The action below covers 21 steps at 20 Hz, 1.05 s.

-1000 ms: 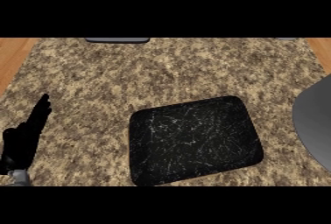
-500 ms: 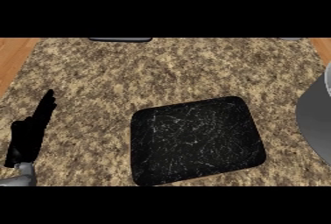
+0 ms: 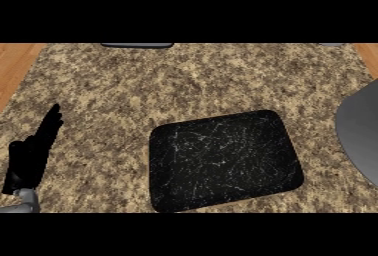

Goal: Pick the cupcake from the tray and place it in the pot

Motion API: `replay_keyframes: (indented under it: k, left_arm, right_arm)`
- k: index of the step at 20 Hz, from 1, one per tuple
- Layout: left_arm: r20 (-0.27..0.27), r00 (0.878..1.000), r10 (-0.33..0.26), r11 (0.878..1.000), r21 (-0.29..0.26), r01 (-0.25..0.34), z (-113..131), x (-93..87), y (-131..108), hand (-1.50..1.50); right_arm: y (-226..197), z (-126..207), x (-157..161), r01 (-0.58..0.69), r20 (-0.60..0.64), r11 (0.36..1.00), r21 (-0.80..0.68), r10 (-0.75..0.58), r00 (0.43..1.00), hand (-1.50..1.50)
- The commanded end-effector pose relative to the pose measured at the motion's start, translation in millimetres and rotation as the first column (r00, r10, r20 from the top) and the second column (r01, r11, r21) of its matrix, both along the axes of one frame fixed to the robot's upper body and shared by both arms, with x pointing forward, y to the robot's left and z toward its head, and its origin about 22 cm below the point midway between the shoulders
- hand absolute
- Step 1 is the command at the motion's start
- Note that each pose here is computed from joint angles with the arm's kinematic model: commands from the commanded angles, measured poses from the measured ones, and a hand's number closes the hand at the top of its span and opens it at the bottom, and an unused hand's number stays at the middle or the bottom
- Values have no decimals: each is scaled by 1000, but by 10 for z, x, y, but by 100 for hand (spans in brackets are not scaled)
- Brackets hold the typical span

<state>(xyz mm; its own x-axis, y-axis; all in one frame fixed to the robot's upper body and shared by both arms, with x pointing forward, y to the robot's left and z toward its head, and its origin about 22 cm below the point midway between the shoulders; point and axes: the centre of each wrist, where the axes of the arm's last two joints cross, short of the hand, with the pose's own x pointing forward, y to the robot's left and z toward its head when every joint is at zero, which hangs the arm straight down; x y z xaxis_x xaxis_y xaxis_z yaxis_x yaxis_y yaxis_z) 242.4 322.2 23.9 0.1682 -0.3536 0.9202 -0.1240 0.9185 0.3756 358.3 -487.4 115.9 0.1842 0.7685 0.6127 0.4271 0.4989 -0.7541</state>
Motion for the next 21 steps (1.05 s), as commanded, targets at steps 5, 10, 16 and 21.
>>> replay_keyframes:
  k: [5, 10, 16, 21]
  left_arm:
    - [-22, 1000, 4, 1000, 16, -4, -98, -120, 67, 0]
    - [-21, 999, 25, 1000, 7, -25, 11, -93, 107, 0]
    - [-11, 998, 56, 998, 11, -56, 44, -185, 166, 0]
    - [-16, 999, 34, 999, -1, -34, -69, -139, 207, 0]
  right_arm:
    - [-57, 143, 11, -73, 389, 960, 270, -40, 920, -150]
    - [-470, 414, -288, -131, 332, 922, 365, 2, 943, -150]
    - [-698, 218, -662, -185, 323, 890, 417, 45, 945, -150]
    - [-915, -136, -1145, -175, 383, 876, 449, -12, 924, -150]
